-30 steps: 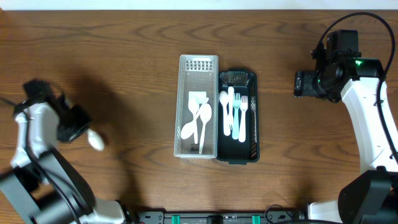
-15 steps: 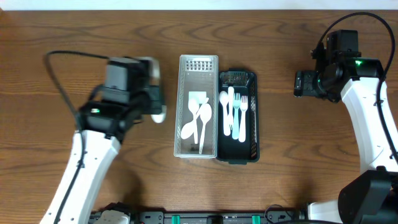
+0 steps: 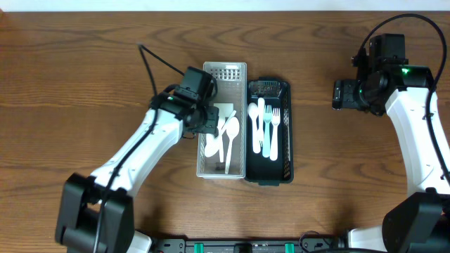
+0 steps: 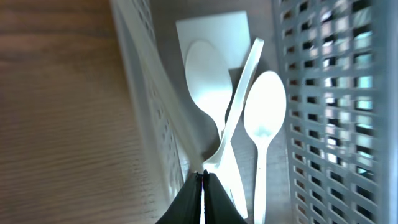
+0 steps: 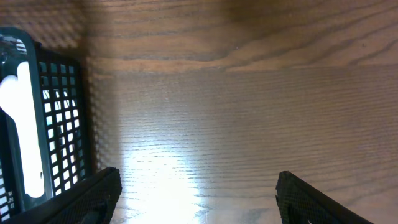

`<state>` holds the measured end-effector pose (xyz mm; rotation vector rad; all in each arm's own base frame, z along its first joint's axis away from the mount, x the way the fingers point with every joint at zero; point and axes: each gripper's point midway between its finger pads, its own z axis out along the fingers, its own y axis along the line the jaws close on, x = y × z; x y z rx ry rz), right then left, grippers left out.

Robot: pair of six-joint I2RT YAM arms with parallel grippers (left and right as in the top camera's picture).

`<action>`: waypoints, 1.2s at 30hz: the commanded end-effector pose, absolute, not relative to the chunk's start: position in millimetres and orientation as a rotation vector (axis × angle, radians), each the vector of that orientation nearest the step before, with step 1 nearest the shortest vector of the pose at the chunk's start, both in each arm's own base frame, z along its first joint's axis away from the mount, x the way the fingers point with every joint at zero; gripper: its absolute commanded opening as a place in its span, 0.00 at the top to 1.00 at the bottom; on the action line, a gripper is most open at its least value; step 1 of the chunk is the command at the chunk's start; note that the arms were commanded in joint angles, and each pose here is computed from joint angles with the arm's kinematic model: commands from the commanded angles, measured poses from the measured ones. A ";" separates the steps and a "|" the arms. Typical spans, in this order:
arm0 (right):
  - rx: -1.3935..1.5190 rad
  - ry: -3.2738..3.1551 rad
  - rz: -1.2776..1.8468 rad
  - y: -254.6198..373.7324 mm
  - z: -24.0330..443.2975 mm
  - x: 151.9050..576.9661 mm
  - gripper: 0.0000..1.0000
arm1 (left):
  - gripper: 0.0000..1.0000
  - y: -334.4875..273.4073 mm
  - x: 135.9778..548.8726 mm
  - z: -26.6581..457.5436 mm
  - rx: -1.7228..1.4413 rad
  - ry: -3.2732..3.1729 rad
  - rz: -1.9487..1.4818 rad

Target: Pack container

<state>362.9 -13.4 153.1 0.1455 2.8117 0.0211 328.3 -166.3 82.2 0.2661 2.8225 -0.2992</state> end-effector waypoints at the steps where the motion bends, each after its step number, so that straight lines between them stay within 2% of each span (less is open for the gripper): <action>1: 0.139 2.822 0.029 -13.7 150.0 362.2 0.17 | 0.94 -170.2 329.7 80.7 0.269 2.821 -0.289; 14: 0.140 2.821 0.029 -13.8 150.1 362.4 0.17 | 0.94 -171.3 331.7 85.4 0.318 2.793 -0.286; 23: 0.134 2.749 0.029 -14.5 156.3 379.1 0.19 | 0.94 -127.8 342.8 158.0 0.195 2.589 -0.137; 30: 0.131 2.734 0.029 -14.1 157.7 382.6 0.19 | 0.94 -77.4 313.9 173.2 -0.070 2.654 -0.111; 36: 0.132 2.751 0.029 -14.0 156.0 378.5 0.19 | 0.94 -69.9 297.9 165.0 -0.102 2.728 -0.082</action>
